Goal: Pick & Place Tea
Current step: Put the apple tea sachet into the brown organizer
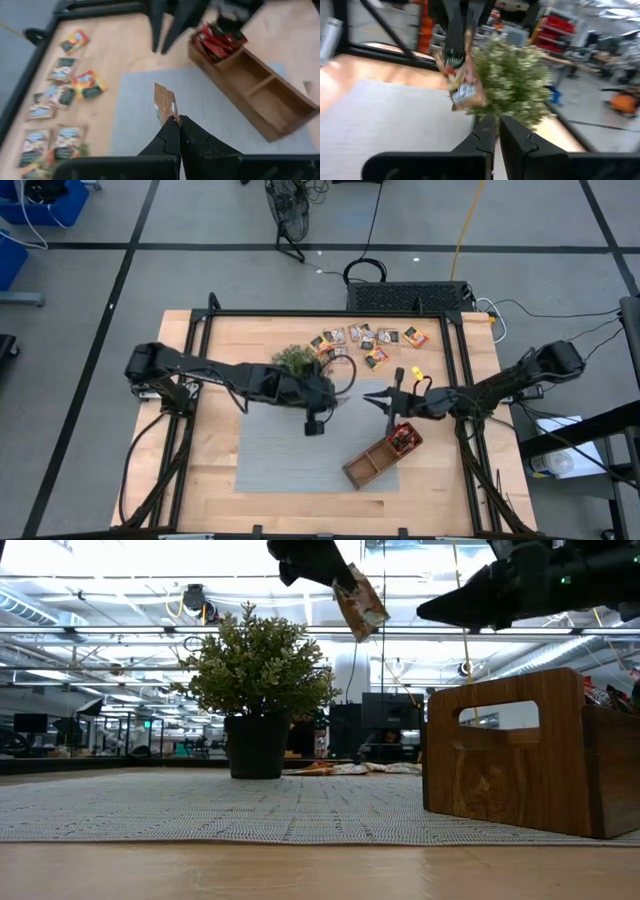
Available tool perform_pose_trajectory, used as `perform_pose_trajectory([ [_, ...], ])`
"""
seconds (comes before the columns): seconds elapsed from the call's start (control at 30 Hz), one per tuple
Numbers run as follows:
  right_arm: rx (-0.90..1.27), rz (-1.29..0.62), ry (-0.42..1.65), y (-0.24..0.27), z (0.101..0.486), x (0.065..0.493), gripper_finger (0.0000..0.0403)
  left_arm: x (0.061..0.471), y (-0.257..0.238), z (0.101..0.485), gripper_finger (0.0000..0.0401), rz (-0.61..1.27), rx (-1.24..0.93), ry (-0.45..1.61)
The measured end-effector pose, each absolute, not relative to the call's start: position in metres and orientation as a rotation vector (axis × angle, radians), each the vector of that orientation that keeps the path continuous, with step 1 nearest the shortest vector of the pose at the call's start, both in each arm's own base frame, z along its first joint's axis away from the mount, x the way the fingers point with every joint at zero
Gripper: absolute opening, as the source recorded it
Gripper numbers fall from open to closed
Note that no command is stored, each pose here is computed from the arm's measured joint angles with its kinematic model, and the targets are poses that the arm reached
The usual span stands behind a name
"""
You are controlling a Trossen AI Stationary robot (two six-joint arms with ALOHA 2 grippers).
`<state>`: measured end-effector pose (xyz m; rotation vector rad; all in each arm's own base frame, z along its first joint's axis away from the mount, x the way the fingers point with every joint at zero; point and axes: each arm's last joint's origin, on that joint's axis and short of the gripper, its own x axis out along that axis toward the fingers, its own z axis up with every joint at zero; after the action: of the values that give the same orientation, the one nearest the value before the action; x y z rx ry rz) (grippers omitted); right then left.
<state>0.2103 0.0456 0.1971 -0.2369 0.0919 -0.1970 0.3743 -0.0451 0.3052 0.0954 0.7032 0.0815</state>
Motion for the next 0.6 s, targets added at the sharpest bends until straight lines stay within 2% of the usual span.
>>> perform_pose_trajectory([
  [0.1, -0.211, -0.121, 0.084, 0.044, 0.198, 0.211, 0.0015, 0.377, -0.050, 0.300, 0.0000, 0.066, 0.086, 0.718],
  [0.2, -0.215, -0.052, 0.068, 0.044, 0.199, 0.212, 0.0035, 0.379, -0.050, 0.293, 0.0000, 0.052, 0.063, 0.753],
  [0.47, -0.198, 0.000, 0.157, 0.037, 0.220, 0.239, 0.0142, 0.386, -0.052, 0.275, 0.0000, 0.045, 0.056, 0.811],
  [0.6, -0.162, 0.089, 0.214, 0.032, 0.226, 0.255, 0.0175, 0.387, -0.052, 0.277, 0.0000, 0.040, 0.067, 0.795],
])
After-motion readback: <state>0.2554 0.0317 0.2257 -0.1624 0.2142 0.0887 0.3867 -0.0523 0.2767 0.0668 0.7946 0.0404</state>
